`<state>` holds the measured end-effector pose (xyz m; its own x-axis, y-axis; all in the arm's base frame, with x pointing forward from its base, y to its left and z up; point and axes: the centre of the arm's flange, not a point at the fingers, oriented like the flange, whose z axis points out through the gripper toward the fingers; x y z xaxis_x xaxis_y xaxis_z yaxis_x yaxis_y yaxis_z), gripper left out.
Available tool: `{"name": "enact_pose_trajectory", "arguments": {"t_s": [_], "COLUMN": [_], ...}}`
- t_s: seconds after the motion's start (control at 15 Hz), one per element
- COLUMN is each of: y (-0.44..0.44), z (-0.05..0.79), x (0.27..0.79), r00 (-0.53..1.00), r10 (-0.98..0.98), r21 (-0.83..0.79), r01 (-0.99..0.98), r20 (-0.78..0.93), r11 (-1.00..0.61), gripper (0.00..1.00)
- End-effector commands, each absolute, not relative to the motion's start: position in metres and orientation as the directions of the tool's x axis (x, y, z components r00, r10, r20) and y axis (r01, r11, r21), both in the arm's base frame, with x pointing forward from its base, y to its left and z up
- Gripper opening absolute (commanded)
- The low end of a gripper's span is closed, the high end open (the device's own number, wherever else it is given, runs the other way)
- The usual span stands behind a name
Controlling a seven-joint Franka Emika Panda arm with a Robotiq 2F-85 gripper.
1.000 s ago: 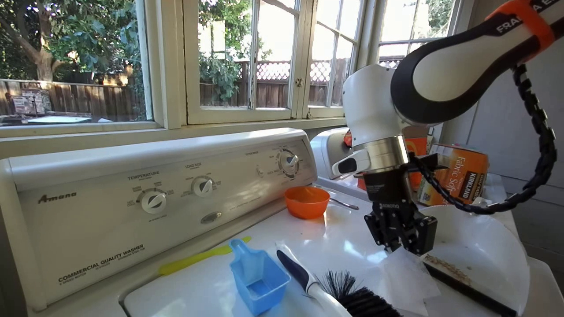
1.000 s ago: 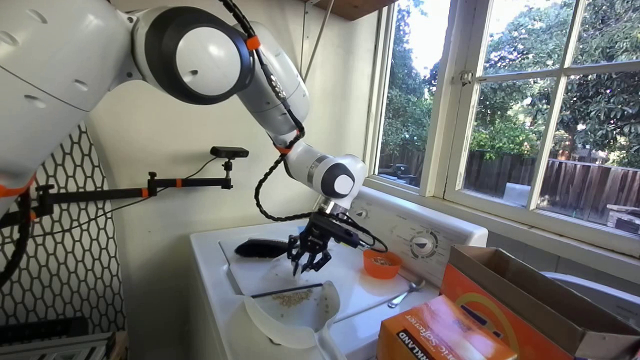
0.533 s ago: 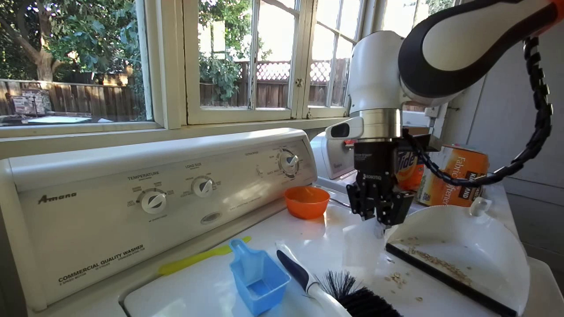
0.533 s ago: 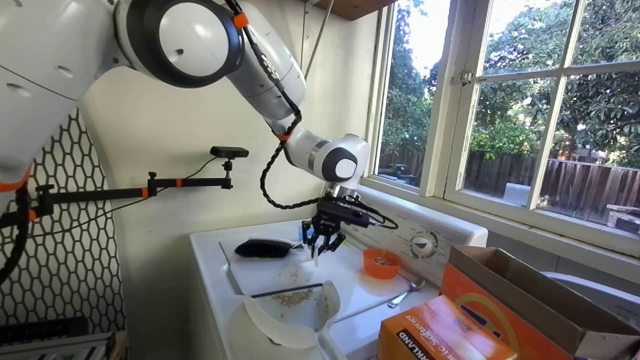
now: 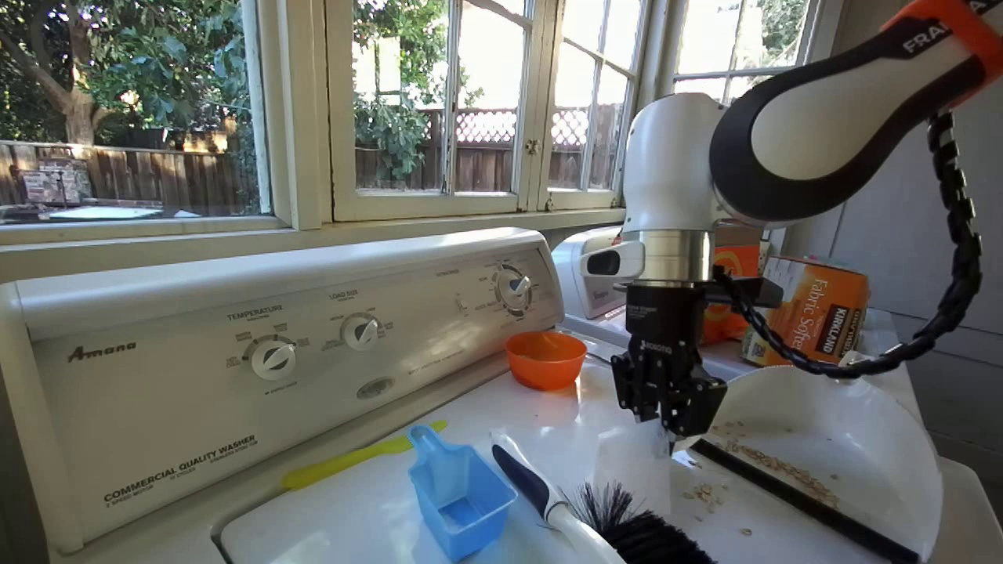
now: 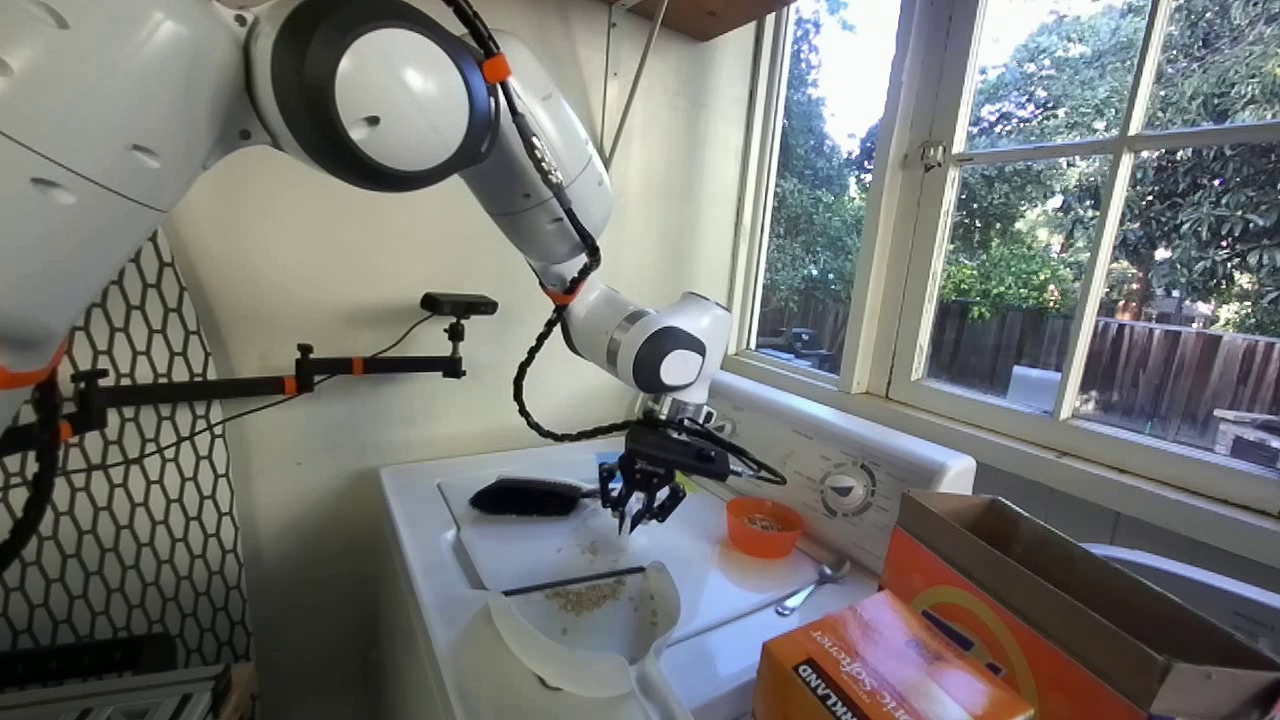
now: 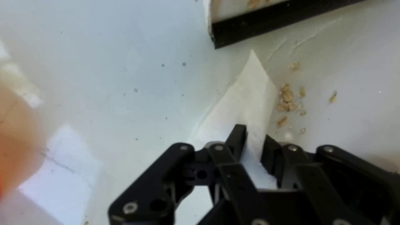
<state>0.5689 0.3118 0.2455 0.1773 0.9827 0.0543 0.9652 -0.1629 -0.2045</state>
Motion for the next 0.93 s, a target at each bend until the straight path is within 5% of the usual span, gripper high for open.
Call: {"name": "enact_pose_trajectory", "arguments": {"t_s": [0.0, 0.87], "y": [0.311, 0.302], "z": [0.229, 0.228], "x": [0.560, 0.549], "r00": [0.176, 0.070], "r10": [0.983, 0.996], "r21": [-0.230, -0.332], "r01": [0.960, 0.940], "r20": [0.055, -0.055], "r11": [-0.159, -0.084], "gripper": [0.03, 0.03]}}
